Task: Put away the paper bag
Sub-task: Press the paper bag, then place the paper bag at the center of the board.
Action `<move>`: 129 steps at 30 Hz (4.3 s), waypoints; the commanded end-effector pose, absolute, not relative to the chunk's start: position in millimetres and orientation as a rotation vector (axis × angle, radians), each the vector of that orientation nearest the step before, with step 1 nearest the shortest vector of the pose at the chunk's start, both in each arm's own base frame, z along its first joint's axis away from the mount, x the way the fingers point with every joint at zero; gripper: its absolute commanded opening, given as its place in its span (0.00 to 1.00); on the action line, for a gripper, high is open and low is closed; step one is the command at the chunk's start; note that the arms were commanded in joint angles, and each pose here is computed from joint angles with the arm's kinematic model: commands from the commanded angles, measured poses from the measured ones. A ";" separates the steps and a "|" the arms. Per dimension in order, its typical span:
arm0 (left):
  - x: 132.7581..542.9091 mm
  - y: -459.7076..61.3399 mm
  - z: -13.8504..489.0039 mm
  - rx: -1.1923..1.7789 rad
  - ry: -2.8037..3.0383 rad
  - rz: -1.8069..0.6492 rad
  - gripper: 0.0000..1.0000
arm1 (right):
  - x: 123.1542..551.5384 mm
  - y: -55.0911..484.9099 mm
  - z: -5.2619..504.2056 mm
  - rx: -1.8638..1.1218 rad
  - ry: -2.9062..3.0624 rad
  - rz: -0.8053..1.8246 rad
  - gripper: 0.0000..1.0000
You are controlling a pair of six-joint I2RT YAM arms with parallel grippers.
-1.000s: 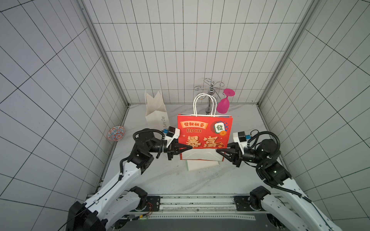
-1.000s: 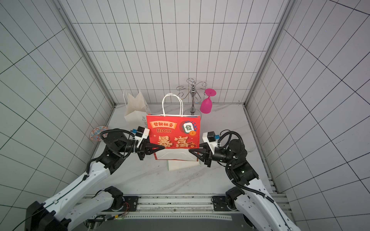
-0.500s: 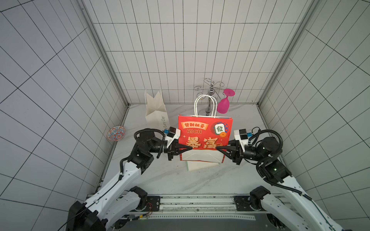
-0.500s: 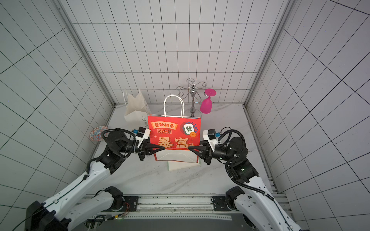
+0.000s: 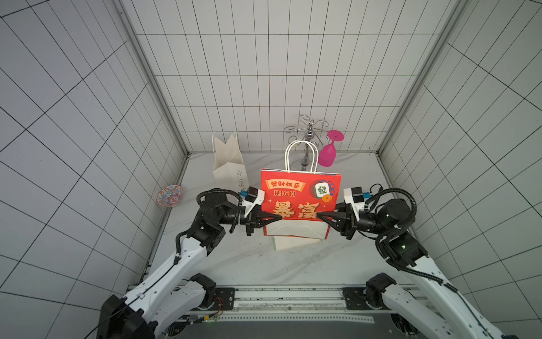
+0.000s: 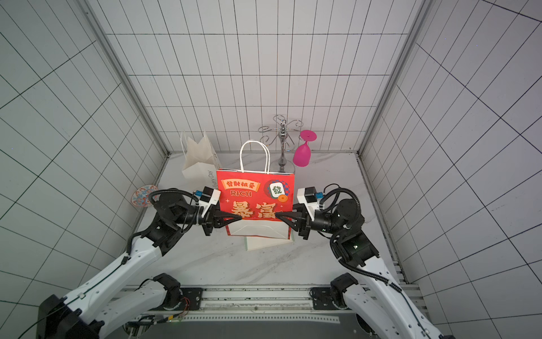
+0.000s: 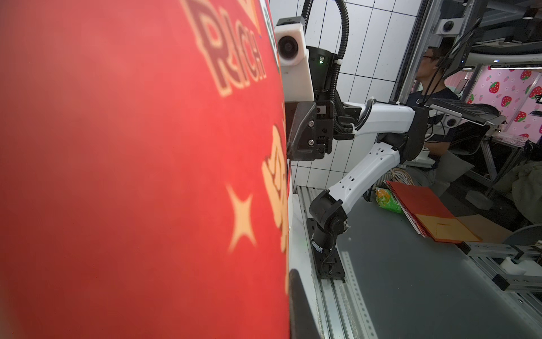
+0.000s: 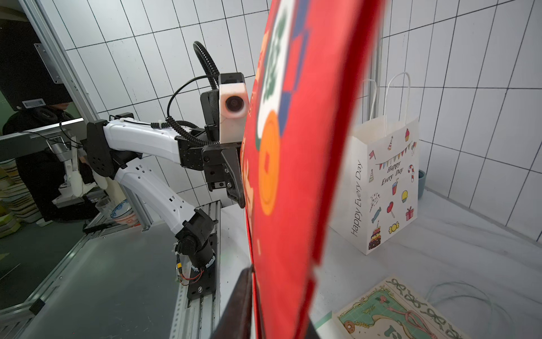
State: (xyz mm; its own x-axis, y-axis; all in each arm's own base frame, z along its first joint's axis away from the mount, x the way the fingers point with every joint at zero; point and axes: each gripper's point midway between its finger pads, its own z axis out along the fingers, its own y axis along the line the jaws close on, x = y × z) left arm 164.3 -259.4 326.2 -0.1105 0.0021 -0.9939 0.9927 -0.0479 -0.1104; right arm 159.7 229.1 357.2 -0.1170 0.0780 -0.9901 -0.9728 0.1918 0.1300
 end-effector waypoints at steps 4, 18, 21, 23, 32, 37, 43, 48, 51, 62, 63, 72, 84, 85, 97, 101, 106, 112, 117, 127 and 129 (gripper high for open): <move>160.8 -259.9 321.6 1.219 1.250 -1.322 0.00 | 152.1 226.5 404.4 -0.973 1.191 1.128 0.04; 160.4 -260.7 314.0 1.223 1.264 -1.330 0.00 | 160.7 220.2 428.3 -0.901 1.173 1.063 0.23; 159.0 -261.1 312.4 1.225 1.264 -1.334 0.00 | 161.3 220.2 432.7 -0.901 1.165 1.058 0.00; 158.5 -260.9 312.2 1.225 1.264 -1.334 0.00 | 160.8 220.7 434.3 -0.903 1.161 1.064 0.00; 157.2 -261.4 307.1 1.220 1.277 -1.346 0.00 | 166.3 216.4 451.3 -0.859 1.151 1.025 0.23; 156.3 -260.8 305.3 1.213 1.283 -1.350 0.00 | 167.4 212.6 464.9 -0.843 1.131 0.984 0.11; 155.3 -260.7 303.9 1.215 1.285 -1.354 0.00 | 164.1 212.7 474.0 -0.857 1.109 0.983 0.00; 155.5 -260.6 302.8 1.212 1.291 -1.356 0.00 | 165.2 211.3 481.5 -0.845 1.102 0.971 0.31; 156.2 -260.8 301.9 1.209 1.296 -1.355 0.00 | 164.9 210.5 488.0 -0.845 1.087 0.961 0.24; 168.8 -260.6 297.7 1.140 1.372 -1.315 0.00 | 185.0 187.5 485.5 -0.688 1.144 0.792 0.52; 175.1 -260.3 298.2 1.104 1.400 -1.296 0.00 | 196.1 175.3 480.6 -0.609 1.182 0.719 0.54; 228.4 -268.1 239.8 0.556 1.910 -1.340 0.00 | 236.3 80.0 406.3 -0.172 1.448 0.239 0.55; 243.5 -307.6 182.2 0.281 2.060 -1.377 0.00 | 231.9 69.3 372.9 -0.132 1.521 0.213 0.54; 246.5 -311.3 176.0 0.257 2.076 -1.398 0.00 | 231.8 70.4 372.7 -0.136 1.522 0.218 0.54; 276.7 -307.5 112.4 0.082 2.244 -1.375 0.32 | 234.8 84.1 364.7 -0.198 1.551 0.259 0.54; 285.0 -293.2 88.7 0.050 2.311 -1.264 0.61 | 236.8 87.3 362.7 -0.205 1.559 0.270 0.54; 289.1 -274.5 67.6 0.035 2.377 -1.107 0.93 | 237.9 87.9 359.0 -0.206 1.567 0.271 0.54; 296.5 -242.9 64.0 -0.013 2.381 -0.880 0.97 | 241.1 91.0 344.1 -0.217 1.611 0.273 0.55; 301.4 -213.9 76.7 -0.058 2.333 -0.701 0.97 | 244.5 96.8 324.3 -0.233 1.682 0.291 0.55; 318.0 -135.0 156.6 -0.108 2.061 -0.320 0.98 | 258.2 127.1 251.8 -0.117 1.930 0.533 0.62; 324.2 -118.7 178.4 -0.125 2.018 -0.318 0.98 | 264.0 128.7 238.3 -0.021 1.985 0.576 0.62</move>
